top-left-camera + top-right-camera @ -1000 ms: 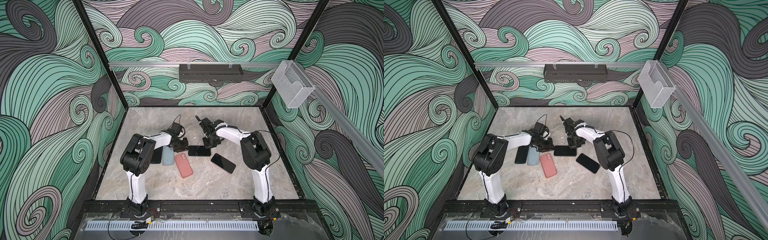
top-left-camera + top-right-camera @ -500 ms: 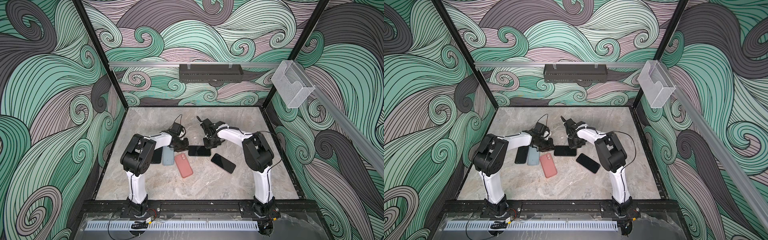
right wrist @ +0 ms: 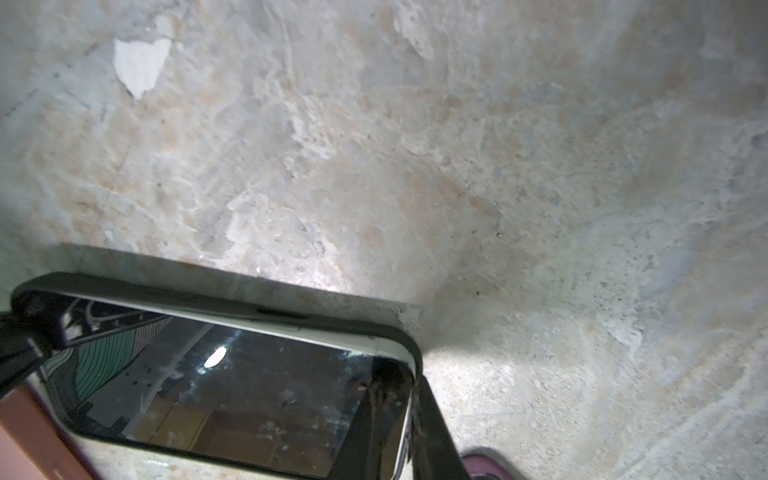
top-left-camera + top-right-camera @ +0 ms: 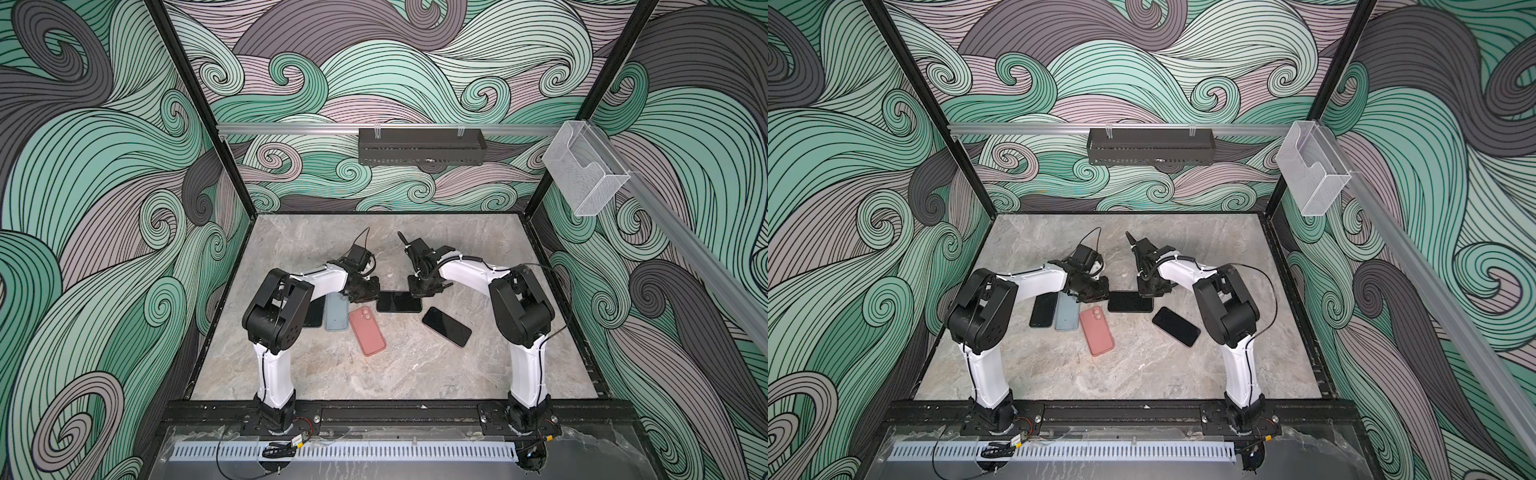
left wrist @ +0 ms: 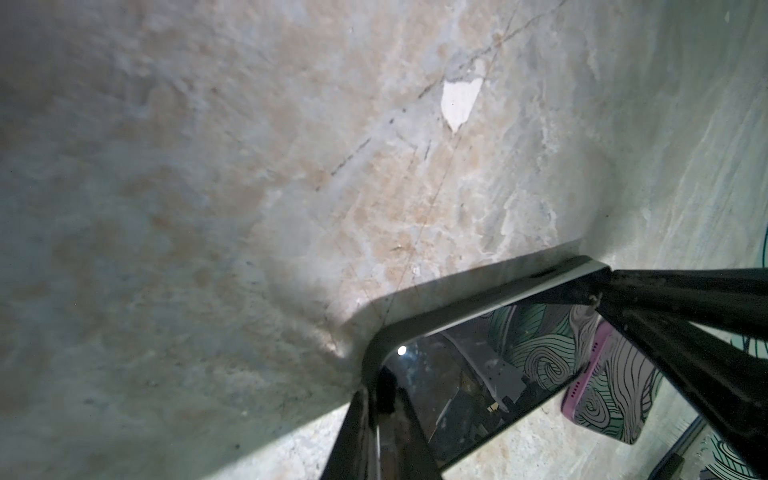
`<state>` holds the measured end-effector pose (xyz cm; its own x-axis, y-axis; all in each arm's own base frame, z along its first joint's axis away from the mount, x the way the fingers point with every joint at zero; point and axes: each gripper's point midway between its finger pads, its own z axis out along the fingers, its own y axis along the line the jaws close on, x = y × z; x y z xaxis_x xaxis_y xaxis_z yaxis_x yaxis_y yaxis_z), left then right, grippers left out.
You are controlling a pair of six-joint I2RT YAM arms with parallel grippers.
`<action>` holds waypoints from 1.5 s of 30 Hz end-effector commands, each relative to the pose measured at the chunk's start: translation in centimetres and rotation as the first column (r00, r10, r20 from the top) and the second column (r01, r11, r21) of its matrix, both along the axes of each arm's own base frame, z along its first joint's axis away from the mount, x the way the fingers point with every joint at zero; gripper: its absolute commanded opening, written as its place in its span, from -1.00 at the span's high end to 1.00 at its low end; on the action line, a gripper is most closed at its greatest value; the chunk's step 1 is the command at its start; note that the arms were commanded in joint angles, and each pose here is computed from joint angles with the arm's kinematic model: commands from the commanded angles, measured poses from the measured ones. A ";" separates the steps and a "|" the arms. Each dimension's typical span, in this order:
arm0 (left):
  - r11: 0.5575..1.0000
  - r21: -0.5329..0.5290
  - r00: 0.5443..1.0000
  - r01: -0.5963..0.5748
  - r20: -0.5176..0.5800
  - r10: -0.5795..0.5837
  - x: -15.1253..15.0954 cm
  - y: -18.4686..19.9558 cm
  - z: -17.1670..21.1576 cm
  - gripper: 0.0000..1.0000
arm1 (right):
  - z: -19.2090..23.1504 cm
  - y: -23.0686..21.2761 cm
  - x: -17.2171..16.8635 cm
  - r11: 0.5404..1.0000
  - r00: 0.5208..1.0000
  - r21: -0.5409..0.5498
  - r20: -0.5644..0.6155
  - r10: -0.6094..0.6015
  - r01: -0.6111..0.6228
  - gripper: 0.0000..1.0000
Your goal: Put the phone into the phone case
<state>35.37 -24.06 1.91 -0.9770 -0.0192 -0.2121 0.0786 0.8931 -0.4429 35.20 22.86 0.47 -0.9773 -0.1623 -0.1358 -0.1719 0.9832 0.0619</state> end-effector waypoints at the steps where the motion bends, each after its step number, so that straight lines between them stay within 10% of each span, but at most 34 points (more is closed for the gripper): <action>1: 0.987 0.160 0.995 0.017 -0.098 -0.001 -2.9 2.2 -4.3 0.73 | -16.0 -6.6 -11.3 0.968 0.916 -0.249 -0.395 -0.072 -0.031 0.69; 24: 0.988 0.157 0.998 -0.001 -0.061 0.011 -2.2 2.2 -2.6 0.73 | -16.0 -11.3 -11.9 0.901 0.924 -0.432 -0.351 -0.150 -0.018 0.77; 45: 0.988 0.137 0.997 -0.071 0.007 0.071 -1.1 2.7 1.1 0.46 | 6.3 -1.5 -2.0 0.992 0.986 0.029 0.111 0.123 -0.127 0.41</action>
